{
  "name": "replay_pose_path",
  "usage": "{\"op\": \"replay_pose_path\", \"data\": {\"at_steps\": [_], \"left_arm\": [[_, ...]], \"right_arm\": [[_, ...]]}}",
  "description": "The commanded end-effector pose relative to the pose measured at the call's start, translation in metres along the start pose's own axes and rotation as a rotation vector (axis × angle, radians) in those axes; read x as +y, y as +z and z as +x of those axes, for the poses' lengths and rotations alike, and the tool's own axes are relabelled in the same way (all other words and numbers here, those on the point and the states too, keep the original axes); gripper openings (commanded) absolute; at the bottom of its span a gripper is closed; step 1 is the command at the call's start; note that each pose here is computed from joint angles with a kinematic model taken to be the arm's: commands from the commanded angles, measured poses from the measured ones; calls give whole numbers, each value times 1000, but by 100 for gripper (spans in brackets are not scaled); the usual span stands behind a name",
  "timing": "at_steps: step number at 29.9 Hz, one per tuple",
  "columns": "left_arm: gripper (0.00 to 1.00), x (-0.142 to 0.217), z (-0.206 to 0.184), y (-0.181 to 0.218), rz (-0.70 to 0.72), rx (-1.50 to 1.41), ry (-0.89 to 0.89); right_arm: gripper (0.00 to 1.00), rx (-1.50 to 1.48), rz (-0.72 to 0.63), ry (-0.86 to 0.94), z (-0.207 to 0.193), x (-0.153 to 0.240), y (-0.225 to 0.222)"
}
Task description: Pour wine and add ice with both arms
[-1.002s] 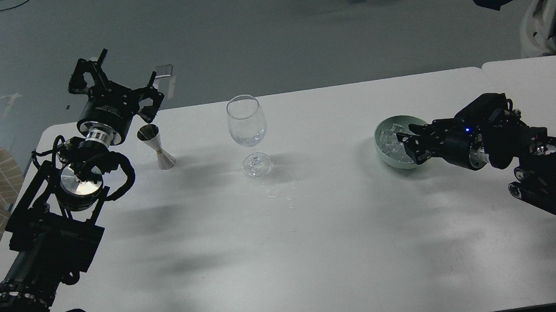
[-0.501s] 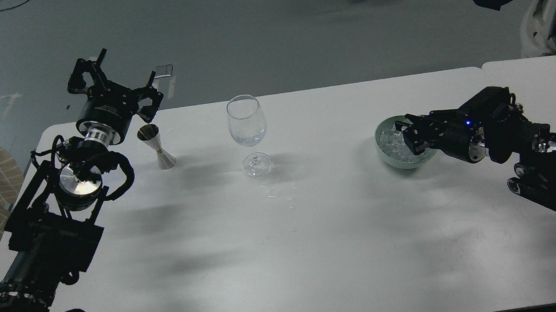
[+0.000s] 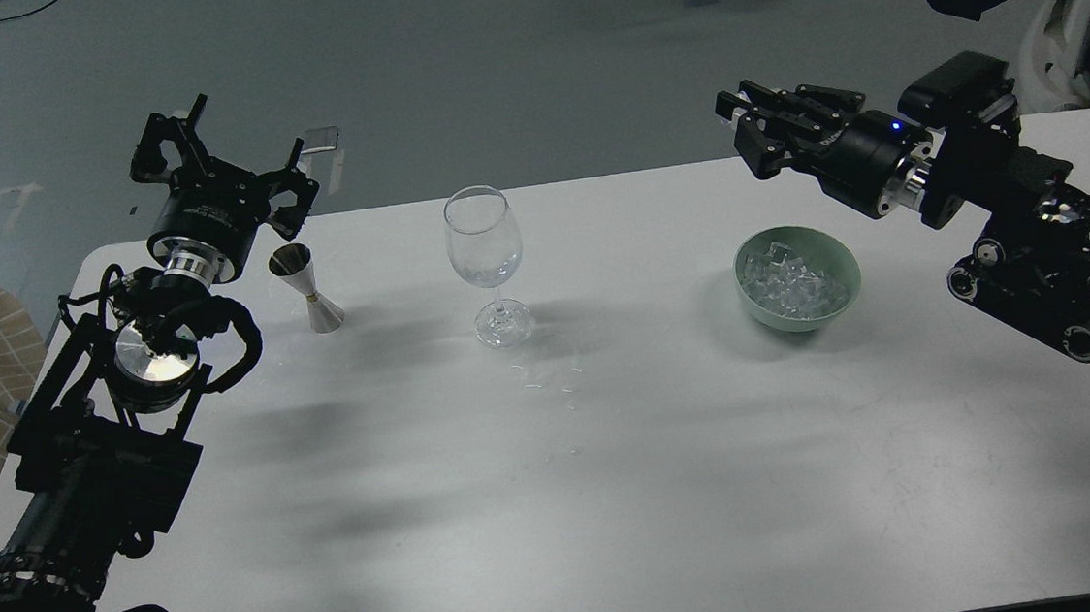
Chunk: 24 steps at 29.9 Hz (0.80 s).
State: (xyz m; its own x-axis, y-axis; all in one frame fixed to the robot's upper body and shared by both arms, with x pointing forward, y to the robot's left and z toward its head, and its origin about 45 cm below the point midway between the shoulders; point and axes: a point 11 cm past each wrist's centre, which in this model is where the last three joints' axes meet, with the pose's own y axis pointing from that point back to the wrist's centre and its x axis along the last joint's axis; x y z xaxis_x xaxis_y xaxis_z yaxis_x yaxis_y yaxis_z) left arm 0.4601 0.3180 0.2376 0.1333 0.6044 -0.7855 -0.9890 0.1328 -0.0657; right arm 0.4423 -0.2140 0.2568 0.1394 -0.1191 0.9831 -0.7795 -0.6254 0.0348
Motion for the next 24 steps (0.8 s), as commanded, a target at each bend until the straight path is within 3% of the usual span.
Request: {"op": "replay_pose_path", "data": {"at_steps": [1, 8, 24], "left_arm": [[97, 1, 2, 3, -3, -3, 5], [97, 3, 6, 11, -18, -7, 12], [97, 2, 4, 8, -16, -2, 9]], "right_arm": [[21, -54, 109, 36, -1, -37, -53], [22, -112, 228, 36, -11, -72, -118], [22, -118, 226, -25, -41, -84, -133]]}}
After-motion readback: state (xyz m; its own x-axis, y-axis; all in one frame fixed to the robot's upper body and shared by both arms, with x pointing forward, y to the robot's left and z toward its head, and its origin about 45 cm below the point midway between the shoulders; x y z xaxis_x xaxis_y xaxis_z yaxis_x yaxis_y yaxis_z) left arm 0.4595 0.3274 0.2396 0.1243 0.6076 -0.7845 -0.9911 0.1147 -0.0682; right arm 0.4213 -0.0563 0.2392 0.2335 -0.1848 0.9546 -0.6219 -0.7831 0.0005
